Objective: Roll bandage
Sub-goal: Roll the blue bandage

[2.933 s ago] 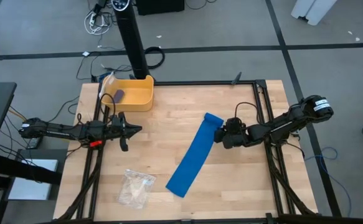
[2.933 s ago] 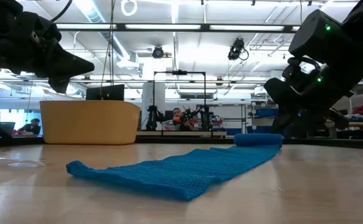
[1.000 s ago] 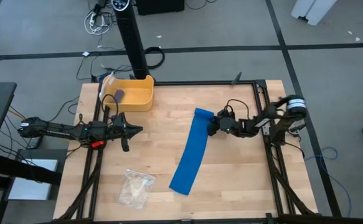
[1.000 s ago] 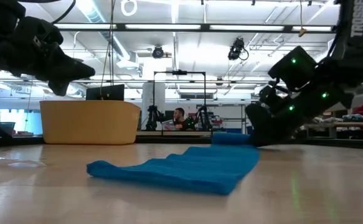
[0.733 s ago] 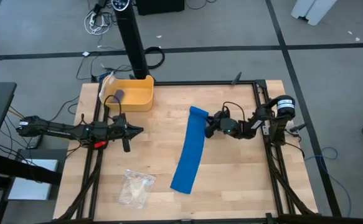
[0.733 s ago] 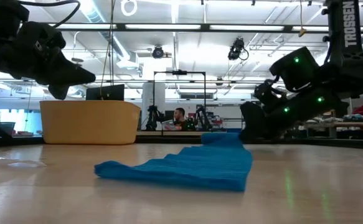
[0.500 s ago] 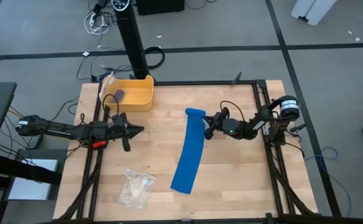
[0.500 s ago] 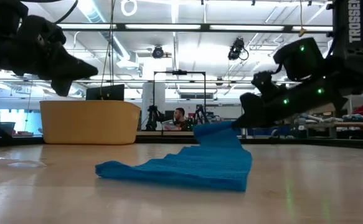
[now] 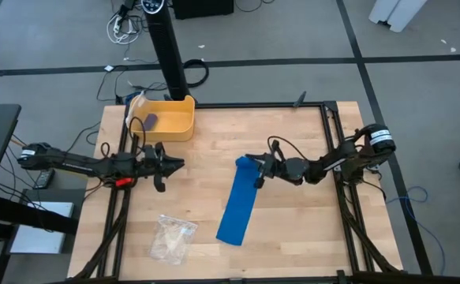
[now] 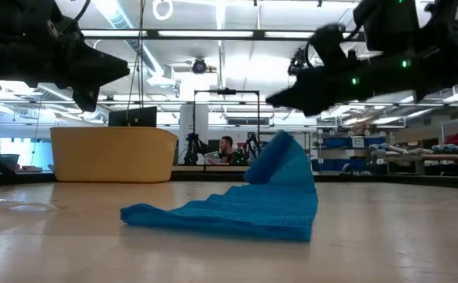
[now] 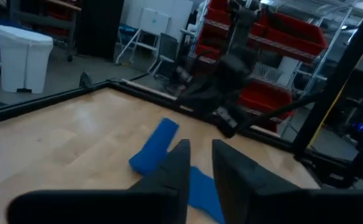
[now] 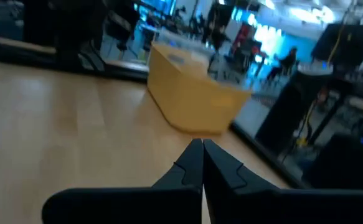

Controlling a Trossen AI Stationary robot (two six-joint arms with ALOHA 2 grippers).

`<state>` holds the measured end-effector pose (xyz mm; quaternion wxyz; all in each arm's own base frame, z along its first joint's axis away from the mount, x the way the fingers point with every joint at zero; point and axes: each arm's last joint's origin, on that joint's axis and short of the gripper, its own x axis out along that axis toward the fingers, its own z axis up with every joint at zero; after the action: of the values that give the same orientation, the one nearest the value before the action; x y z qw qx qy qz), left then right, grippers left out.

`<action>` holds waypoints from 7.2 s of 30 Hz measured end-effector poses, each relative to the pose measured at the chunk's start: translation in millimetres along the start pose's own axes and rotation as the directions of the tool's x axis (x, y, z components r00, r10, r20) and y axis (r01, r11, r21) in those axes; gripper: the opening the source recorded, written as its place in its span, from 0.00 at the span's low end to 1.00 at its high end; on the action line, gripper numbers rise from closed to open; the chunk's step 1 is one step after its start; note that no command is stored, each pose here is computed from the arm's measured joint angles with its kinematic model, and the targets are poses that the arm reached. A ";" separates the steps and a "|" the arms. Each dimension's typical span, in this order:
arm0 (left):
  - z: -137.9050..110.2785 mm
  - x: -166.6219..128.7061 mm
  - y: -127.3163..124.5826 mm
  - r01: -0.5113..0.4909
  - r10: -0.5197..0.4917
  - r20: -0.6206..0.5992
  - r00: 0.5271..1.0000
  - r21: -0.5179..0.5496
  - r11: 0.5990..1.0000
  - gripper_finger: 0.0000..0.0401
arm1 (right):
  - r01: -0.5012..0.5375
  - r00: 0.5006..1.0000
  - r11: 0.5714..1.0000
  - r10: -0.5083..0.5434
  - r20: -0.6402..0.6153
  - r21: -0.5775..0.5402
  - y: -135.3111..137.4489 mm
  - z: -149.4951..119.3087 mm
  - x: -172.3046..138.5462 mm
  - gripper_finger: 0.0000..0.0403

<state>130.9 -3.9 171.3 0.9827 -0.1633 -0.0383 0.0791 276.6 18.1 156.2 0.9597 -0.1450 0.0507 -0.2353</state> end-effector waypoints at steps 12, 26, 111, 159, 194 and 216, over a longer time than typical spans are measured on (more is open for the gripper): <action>-12.0 5.6 2.6 -0.037 0.040 -0.094 0.995 0.029 0.999 0.35 | 0.037 0.981 0.989 -0.009 -0.196 0.141 16.3 -12.1 -11.8 0.11; -12.9 45.5 -13.3 0.036 -0.006 -0.280 0.960 0.101 0.994 0.28 | -0.017 0.924 0.931 0.154 -0.349 0.366 48.6 -11.3 -65.7 0.25; -89.4 241.4 18.3 0.052 -0.013 -0.440 0.898 0.076 0.996 0.35 | 0.089 0.815 0.939 0.123 -0.566 0.332 33.9 -41.8 -61.2 0.11; 64.4 189.5 -38.7 0.478 -0.465 -0.143 0.874 0.080 0.875 0.05 | -0.168 0.979 0.898 0.201 -0.039 0.407 15.7 73.5 -116.5 0.40; 93.7 176.2 -56.0 0.566 -0.573 0.028 0.819 0.129 0.814 0.05 | -0.002 0.983 0.963 0.052 -0.178 0.270 41.8 44.2 -41.3 0.01; 148.4 138.3 -54.3 0.448 -0.516 0.157 0.842 0.330 0.831 0.05 | -0.114 0.972 0.956 0.163 -0.167 0.270 51.1 47.6 -52.6 0.28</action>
<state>259.9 15.4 335.9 0.9713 0.0032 -0.1850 -0.1494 260.3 98.0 187.7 0.9754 0.0082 0.1200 -0.1846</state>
